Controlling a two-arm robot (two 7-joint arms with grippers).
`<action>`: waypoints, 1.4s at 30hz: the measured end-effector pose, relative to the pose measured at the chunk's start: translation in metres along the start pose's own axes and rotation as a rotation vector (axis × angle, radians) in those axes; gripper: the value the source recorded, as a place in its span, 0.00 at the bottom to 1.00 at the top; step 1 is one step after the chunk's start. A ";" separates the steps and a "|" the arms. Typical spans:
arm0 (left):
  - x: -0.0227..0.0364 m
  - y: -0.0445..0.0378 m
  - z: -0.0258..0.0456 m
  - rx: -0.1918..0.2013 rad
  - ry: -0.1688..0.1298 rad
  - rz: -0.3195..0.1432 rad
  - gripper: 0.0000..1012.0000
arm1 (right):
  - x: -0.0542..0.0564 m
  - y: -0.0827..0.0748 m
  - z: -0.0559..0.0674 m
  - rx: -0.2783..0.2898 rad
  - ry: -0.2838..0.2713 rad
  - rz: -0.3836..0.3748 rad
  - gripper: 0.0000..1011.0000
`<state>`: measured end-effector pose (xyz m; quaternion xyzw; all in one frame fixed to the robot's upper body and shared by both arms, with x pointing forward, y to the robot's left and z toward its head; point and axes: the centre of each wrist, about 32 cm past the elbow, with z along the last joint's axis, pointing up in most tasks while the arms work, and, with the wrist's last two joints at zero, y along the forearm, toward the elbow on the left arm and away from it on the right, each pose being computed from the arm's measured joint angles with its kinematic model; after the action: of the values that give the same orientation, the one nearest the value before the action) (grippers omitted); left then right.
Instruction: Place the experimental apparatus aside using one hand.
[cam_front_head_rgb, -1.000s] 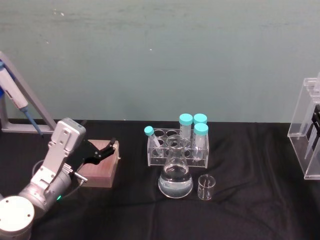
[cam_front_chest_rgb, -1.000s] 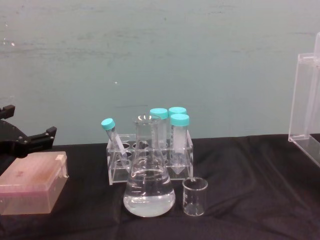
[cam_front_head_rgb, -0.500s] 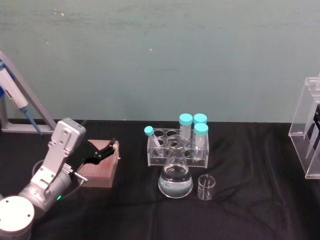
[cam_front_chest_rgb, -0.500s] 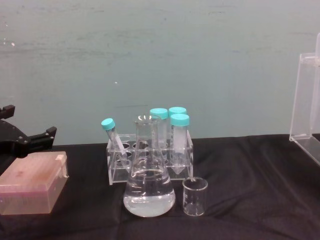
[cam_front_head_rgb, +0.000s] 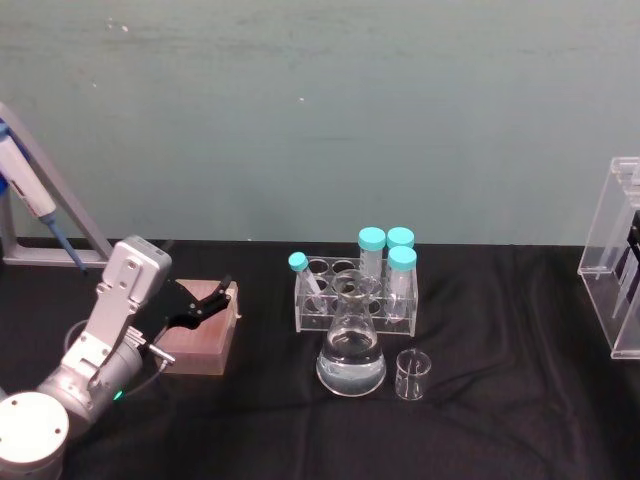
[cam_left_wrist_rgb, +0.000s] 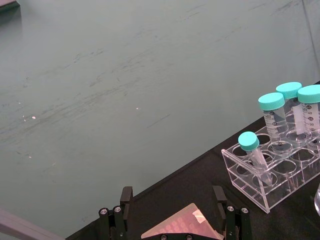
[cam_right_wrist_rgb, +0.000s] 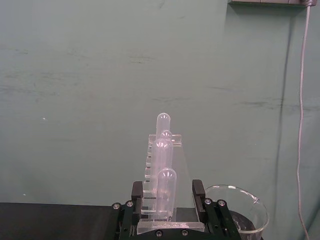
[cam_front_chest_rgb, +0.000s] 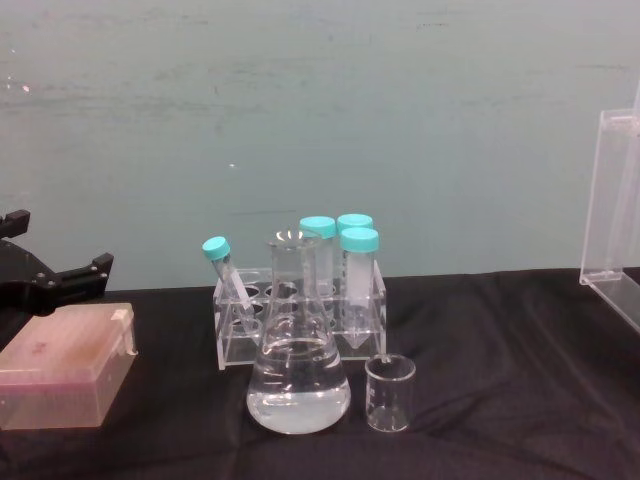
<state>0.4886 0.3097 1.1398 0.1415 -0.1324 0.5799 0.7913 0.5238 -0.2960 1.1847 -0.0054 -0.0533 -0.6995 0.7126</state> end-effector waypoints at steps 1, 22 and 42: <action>0.0000 0.0000 0.0000 0.000 0.000 0.000 0.99 | 0.000 0.000 0.000 0.000 0.000 -0.001 0.59; 0.0000 0.0000 0.0000 0.000 0.000 0.000 0.99 | 0.004 0.003 -0.004 -0.008 0.000 -0.017 0.59; 0.0000 0.0000 0.0000 0.000 0.000 0.000 0.99 | 0.003 0.005 -0.008 -0.021 0.007 -0.019 0.59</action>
<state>0.4886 0.3097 1.1398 0.1415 -0.1325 0.5799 0.7913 0.5298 -0.2996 1.1773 -0.0100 -0.0435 -0.7066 0.7062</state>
